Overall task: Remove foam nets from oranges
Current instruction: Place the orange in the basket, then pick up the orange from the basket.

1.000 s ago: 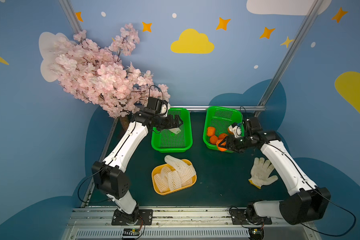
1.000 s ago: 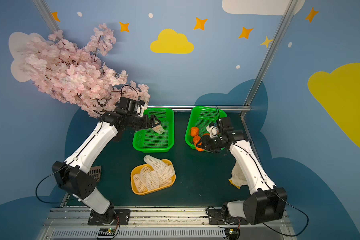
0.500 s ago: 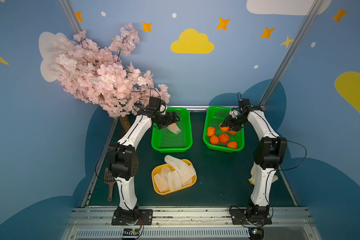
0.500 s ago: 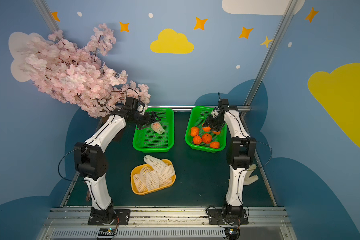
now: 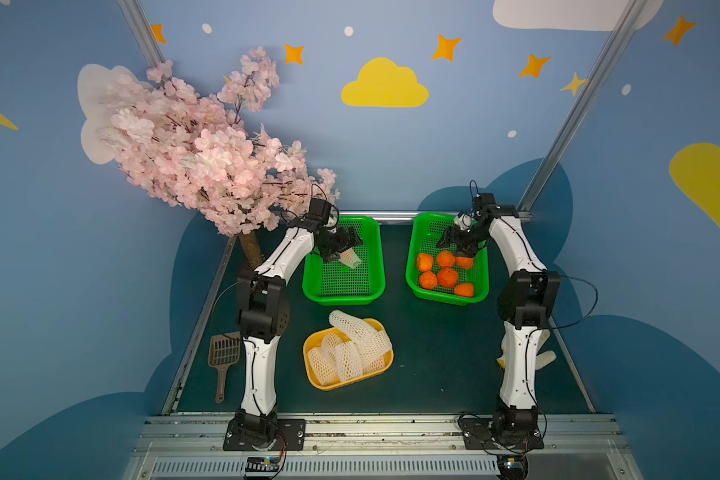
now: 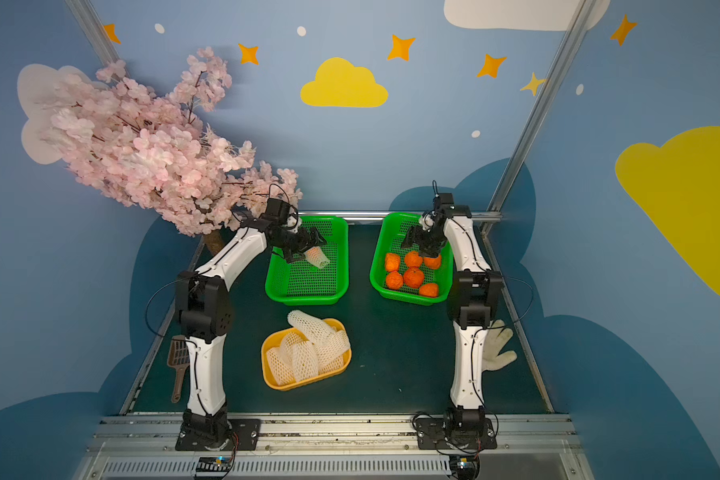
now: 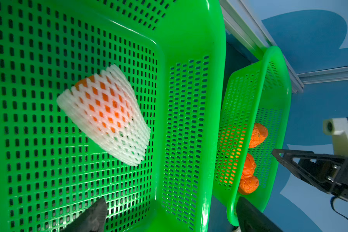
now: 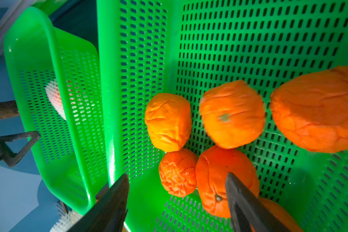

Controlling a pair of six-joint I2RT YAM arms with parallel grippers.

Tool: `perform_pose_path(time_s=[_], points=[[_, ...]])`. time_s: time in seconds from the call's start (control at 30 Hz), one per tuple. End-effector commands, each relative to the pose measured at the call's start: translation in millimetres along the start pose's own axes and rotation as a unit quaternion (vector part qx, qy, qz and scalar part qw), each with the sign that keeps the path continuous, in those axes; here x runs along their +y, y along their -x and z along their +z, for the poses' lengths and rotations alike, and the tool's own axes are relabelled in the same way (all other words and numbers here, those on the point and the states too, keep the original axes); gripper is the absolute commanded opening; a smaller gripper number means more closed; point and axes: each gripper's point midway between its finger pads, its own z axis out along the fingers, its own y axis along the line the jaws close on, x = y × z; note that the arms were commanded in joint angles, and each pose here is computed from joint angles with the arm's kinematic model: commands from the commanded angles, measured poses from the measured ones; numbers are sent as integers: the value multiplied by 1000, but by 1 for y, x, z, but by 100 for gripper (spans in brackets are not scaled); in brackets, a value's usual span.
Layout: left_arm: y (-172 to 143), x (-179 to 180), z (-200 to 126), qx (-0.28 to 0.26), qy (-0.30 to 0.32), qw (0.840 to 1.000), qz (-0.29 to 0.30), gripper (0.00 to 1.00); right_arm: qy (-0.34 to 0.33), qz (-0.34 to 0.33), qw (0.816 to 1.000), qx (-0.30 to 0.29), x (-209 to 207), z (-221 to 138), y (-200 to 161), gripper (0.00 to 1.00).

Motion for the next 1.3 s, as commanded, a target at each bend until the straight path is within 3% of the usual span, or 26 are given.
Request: perform_pose_path(time_s=[0.0, 0.3, 0.57, 0.73, 0.9, 1.27], points=[[-6, 22, 8, 17, 41, 999, -23, 100, 36, -45, 998, -27, 42, -51, -9, 77], [8, 41, 38, 4, 64, 995, -70, 100, 88, -109, 990, -35, 106, -112, -83, 78], [26, 65, 59, -39, 97, 987, -119, 100, 128, -128, 983, -7, 138, -124, -174, 78], [42, 68, 70, -73, 93, 983, -143, 100, 138, -133, 982, 5, 143, -126, -212, 78], [53, 70, 81, -89, 99, 979, -151, 99, 135, -120, 984, 10, 132, -127, -235, 78], [50, 76, 102, -82, 113, 976, -168, 84, 138, -125, 982, -43, 123, -139, -245, 78]])
